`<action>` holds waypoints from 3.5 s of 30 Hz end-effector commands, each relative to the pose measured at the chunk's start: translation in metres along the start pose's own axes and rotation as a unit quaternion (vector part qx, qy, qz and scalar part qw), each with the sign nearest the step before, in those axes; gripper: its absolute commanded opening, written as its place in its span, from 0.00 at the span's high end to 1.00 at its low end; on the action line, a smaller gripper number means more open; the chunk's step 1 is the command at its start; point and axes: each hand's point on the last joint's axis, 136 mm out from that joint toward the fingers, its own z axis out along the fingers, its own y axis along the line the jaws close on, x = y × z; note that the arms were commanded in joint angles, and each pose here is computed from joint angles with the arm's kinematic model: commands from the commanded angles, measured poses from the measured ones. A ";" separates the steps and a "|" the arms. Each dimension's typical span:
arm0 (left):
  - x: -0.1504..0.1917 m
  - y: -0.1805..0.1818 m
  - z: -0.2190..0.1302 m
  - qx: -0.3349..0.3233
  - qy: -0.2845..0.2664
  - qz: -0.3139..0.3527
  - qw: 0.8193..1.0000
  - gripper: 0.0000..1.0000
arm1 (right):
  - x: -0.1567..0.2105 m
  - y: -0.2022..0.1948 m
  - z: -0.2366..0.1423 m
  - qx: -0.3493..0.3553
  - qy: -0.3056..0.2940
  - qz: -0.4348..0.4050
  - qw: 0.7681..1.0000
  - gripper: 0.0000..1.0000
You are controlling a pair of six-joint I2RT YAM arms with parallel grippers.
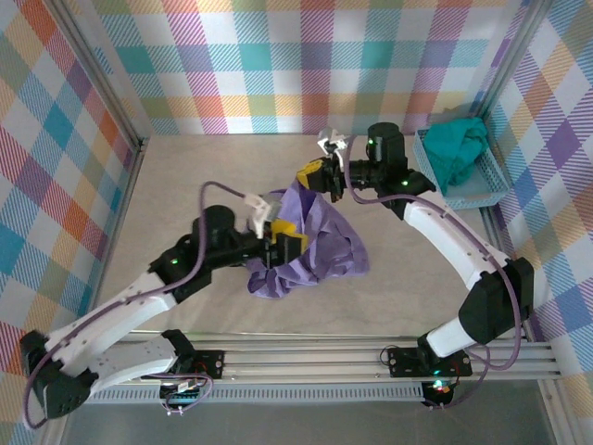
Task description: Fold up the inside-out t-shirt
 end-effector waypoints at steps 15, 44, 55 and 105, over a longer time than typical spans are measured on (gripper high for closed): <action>-0.019 0.029 0.014 -0.001 0.016 0.154 0.988 0.37 | -0.015 0.074 -0.034 -0.196 -0.026 -0.070 0.978 1.00; -0.021 0.045 0.039 -0.009 0.001 0.116 0.993 1.00 | 0.028 0.020 -0.043 0.104 0.008 0.073 0.992 0.47; -0.011 0.047 0.041 -0.006 0.007 0.094 0.995 1.00 | 0.061 0.036 -0.021 0.080 0.025 0.073 0.994 0.46; 0.062 0.073 -0.003 -0.095 0.029 0.057 0.993 0.31 | -0.009 -0.002 0.021 0.164 -0.003 0.175 0.971 1.00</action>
